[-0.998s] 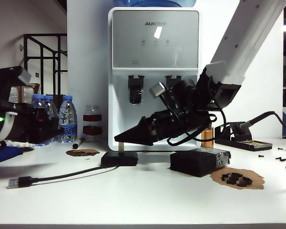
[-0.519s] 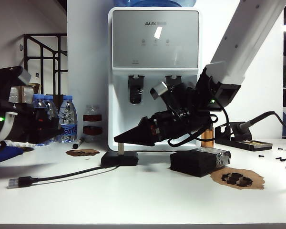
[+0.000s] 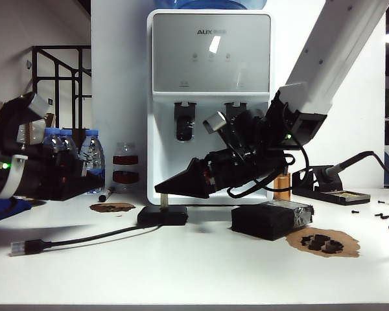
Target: Take the USB flash drive out of the black sponge and insert it into the slot on top of the black USB adpator box.
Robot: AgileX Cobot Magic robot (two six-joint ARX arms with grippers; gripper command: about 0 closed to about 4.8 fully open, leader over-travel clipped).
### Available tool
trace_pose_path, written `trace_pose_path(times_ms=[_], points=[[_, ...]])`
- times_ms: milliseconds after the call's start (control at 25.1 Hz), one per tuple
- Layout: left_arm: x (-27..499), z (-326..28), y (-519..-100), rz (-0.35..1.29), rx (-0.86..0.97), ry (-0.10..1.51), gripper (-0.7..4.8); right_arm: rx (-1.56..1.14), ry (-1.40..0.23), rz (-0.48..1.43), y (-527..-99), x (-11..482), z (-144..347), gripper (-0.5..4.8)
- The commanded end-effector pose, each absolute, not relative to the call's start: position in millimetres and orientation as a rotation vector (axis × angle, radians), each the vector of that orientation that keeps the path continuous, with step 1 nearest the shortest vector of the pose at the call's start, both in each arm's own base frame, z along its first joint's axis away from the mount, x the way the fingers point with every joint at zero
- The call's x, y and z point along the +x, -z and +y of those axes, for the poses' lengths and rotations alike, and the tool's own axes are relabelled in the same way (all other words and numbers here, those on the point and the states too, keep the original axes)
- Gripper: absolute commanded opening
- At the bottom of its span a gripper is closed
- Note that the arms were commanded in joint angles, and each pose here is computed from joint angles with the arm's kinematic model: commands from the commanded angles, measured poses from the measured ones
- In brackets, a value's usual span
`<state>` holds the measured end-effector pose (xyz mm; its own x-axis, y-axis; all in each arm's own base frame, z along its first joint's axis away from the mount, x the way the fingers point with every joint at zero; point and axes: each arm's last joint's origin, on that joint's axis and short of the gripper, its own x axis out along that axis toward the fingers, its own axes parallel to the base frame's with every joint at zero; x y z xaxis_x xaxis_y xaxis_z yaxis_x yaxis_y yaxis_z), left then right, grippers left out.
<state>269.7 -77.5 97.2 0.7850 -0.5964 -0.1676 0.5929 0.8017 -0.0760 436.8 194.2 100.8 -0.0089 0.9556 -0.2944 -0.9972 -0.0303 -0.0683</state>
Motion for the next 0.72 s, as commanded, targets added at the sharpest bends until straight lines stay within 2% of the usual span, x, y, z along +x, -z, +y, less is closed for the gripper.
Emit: trace_pose_path(times_ms=[40,399,718], points=[[270.6,-77.4,-94.4,0.191,-0.023,0.641,-0.04,-0.306,-1.548,0.225,-94.1,436.2,194.5,-0.02],[271.0,-77.5,-96.8,0.161,-0.020,0.641,-0.04,-0.332,-1.529,0.218,-92.8,436.9,198.8,-0.02],[271.0,-77.5,-96.8,0.161,-0.020,0.641,-0.04,-0.293,-1.526,0.285,-85.4,434.9,198.9,-0.02]])
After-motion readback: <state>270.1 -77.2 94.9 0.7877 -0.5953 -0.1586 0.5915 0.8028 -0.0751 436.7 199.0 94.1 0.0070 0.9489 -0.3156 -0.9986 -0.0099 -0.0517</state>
